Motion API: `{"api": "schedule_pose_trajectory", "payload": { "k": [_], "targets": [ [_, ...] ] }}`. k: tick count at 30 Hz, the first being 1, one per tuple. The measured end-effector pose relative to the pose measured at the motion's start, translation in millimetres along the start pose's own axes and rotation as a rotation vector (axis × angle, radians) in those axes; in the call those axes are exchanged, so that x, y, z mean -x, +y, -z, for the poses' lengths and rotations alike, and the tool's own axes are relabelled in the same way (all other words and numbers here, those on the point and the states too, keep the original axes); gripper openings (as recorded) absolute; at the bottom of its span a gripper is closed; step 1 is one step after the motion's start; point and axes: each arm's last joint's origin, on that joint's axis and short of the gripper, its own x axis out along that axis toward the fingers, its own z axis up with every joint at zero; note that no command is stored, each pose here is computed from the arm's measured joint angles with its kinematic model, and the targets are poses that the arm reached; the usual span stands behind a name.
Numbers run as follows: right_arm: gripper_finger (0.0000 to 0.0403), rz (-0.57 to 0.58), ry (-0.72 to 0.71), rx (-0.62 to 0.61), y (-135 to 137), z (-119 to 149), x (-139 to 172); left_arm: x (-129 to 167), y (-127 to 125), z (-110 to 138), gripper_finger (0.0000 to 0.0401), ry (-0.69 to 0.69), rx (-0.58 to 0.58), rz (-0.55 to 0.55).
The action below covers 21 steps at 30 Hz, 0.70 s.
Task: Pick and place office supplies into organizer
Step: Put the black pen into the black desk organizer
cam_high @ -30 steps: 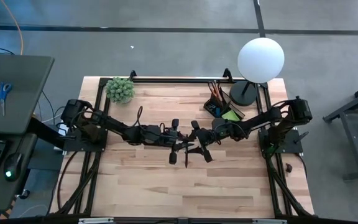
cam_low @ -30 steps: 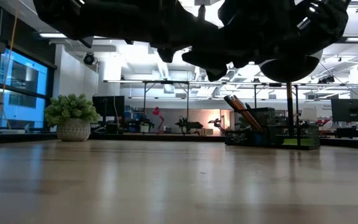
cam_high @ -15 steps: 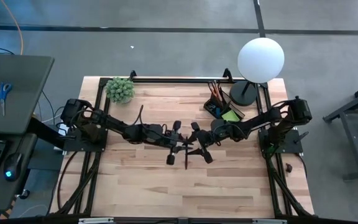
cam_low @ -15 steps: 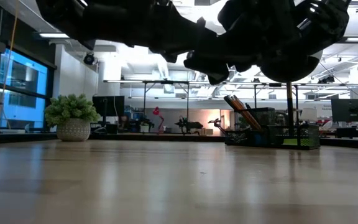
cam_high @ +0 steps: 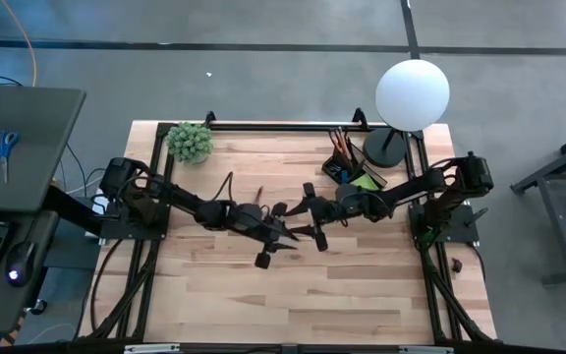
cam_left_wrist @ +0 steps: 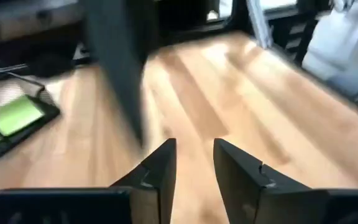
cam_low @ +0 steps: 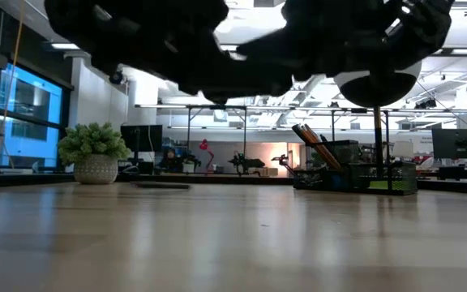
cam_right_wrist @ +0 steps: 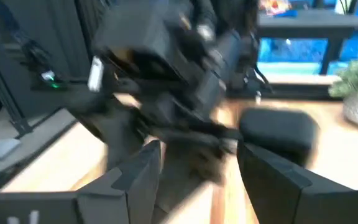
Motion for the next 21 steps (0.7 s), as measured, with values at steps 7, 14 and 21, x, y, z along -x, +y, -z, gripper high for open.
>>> {"api": "schedule_pose_trajectory", "payload": {
  "k": [7, 14, 21],
  "targets": [
    [0.0204, -0.017, 0.006, -0.009, 1, 1, 0, 0, 0, 4, 0.0113, 0.062, -0.069, -0.033],
    [0.0204, 0.141, 0.15, -0.026, -4, 15, 2, 25, 6, -16, 0.0104, 0.226, -0.035, -0.175],
    [0.0204, 0.23, 0.158, -0.022, -6, 17, 3, 76, 18, -34, 0.0084, 0.483, 0.098, -0.651]
  ]
}}
